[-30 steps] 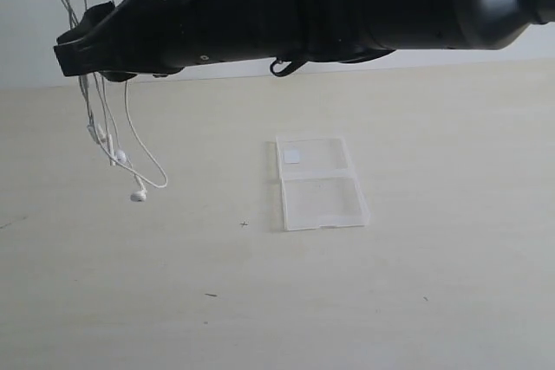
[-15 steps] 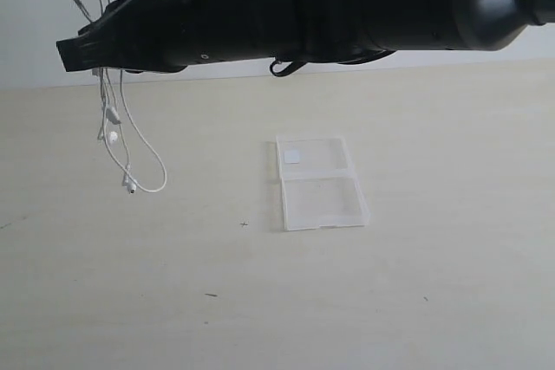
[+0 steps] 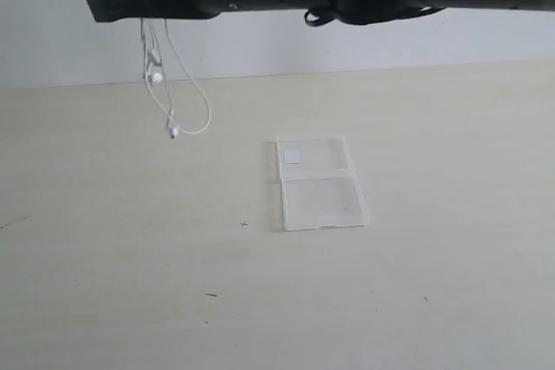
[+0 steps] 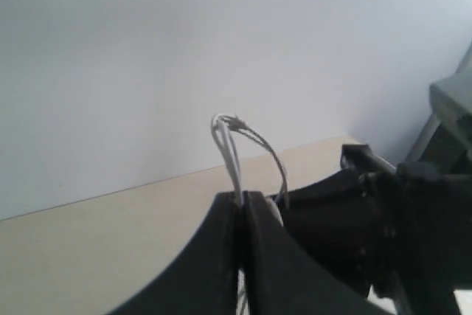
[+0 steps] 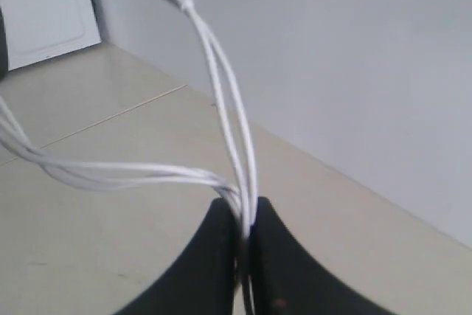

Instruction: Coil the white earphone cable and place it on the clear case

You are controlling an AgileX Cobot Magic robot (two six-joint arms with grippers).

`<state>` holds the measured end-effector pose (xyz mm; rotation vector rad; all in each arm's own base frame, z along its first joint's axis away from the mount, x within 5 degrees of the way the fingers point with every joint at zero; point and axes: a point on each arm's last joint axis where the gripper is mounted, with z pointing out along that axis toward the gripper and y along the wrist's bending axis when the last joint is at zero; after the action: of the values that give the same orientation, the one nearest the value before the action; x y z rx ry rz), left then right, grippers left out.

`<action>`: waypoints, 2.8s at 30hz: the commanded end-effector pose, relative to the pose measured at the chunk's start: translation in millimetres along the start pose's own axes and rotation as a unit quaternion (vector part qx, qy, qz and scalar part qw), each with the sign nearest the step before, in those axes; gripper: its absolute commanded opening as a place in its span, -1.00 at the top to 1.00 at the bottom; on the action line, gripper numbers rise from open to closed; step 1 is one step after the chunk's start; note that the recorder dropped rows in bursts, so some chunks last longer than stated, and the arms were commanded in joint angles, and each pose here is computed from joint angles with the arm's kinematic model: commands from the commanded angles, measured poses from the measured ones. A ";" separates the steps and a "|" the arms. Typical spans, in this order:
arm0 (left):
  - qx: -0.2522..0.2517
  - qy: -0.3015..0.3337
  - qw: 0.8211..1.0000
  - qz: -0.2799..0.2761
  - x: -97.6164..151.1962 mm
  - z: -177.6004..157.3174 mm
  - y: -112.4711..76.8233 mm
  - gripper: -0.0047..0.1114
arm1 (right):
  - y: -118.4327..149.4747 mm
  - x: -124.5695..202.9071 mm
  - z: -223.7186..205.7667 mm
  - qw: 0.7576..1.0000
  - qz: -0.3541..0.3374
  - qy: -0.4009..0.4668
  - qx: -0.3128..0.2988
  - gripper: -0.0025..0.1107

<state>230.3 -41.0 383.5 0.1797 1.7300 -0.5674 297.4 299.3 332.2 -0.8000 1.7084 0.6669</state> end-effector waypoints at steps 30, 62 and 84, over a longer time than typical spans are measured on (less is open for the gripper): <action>0.180 0.165 0.966 -0.081 64.7 20.3 -8.4 -0.19 | -15.8 13.2 -53.9 0.959 -0.076 0.254 0.104 0.96; 0.117 0.229 0.958 -0.126 123.6 12.6 6.6 0.92 | -130.2 144.7 23.4 0.893 0.168 0.293 0.298 0.96; 0.102 0.225 0.961 -0.123 123.5 13.5 9.2 0.92 | -123.2 49.1 -19.5 0.917 0.136 0.207 0.311 0.96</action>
<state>214.9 -63.1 261.7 0.2701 2.1545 -0.9546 369.7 201.5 296.4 -0.2482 2.2264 0.1472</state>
